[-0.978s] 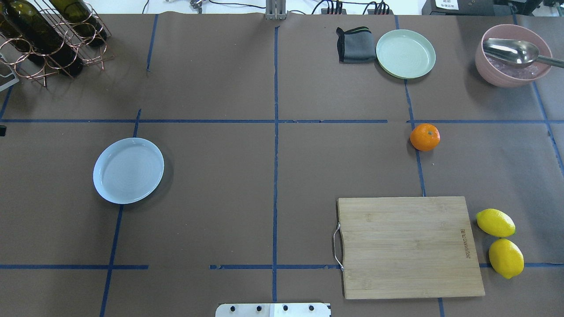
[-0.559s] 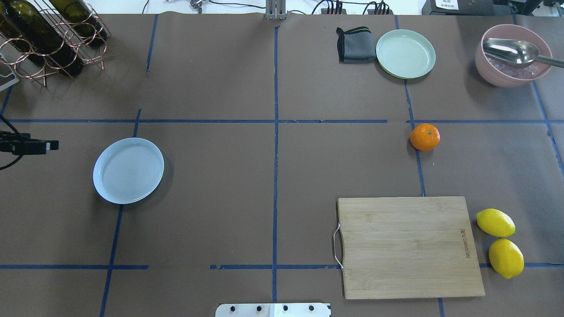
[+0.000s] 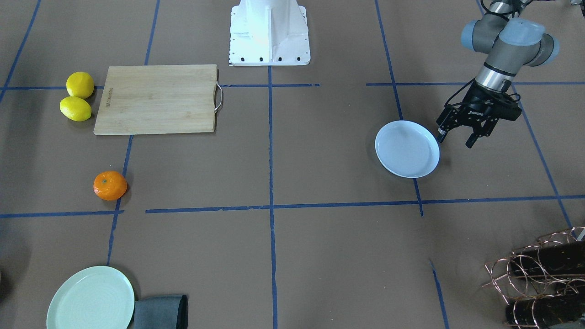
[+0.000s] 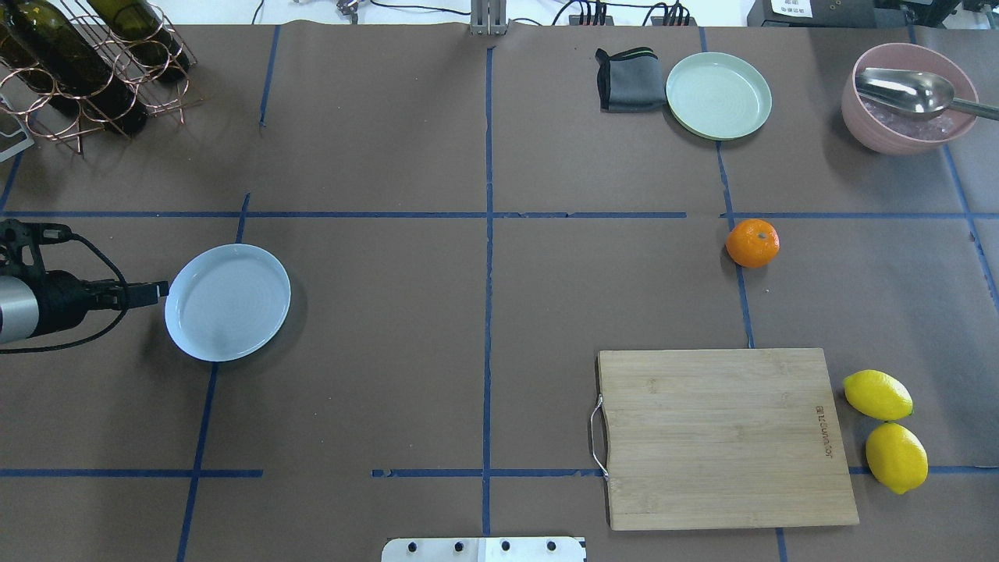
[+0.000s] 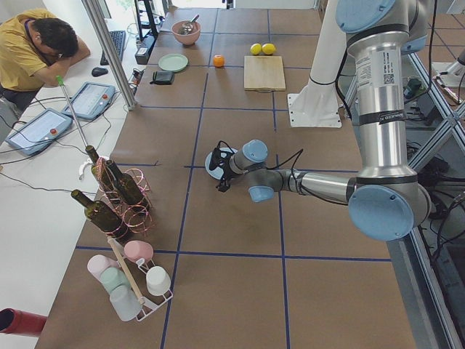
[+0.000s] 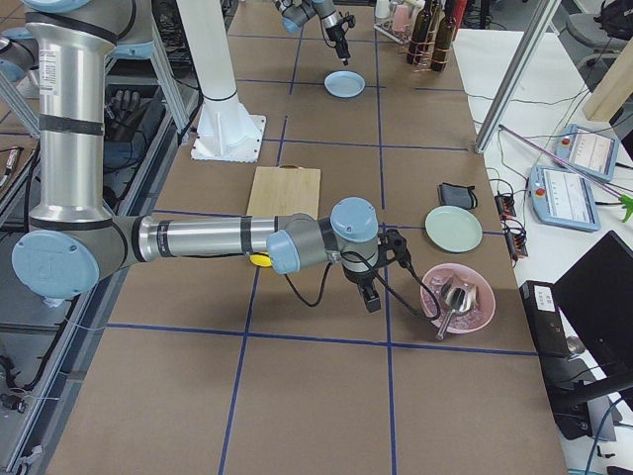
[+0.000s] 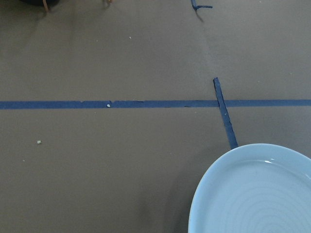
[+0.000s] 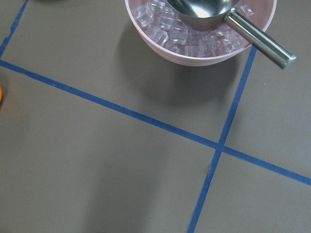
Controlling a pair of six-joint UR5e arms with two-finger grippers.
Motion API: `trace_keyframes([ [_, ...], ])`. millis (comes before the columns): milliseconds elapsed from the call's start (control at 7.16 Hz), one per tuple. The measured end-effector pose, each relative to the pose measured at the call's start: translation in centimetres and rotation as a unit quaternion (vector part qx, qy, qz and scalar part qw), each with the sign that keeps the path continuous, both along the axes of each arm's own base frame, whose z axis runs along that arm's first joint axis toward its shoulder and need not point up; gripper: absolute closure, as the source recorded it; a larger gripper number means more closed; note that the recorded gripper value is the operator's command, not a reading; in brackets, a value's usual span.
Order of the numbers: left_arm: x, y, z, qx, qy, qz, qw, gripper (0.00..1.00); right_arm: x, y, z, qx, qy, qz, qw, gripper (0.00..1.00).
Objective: Pick orange to plate
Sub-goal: 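Reach the left gripper to the rim of the light blue plate and grip it, then slide the light blue plate with the left gripper toward the table center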
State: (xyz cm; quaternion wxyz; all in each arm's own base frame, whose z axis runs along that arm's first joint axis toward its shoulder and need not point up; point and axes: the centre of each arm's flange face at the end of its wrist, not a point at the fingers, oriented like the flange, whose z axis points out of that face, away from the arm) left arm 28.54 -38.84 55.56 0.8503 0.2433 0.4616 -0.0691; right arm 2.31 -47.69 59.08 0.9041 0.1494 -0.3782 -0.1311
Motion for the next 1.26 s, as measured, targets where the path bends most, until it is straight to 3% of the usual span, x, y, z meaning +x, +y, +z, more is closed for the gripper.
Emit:
trace_keyframes([
  [279,1.5,-0.3,0.0,0.001,-0.001,-0.001,1.0,0.31,0.0,0.1,0.1,0.0,0.0,0.0,1.0,0.0],
  [559,3.2,-1.5,0.2,-0.006,0.003,-0.006,1.0,0.71,0.0,0.2,0.2,-0.002,0.0,0.0,1.0,0.0],
  [699,4.0,-2.1,0.2,-0.009,0.005,-0.008,0.9999,1.0,0.0,0.3,0.3,-0.002,0.0,0.0,1.0,0.0],
  [1257,4.2,-2.3,-1.5,-0.001,0.02,-0.005,0.9998,1.0,0.0,0.4,0.3,-0.002,0.0,-0.001,1.0,0.0],
])
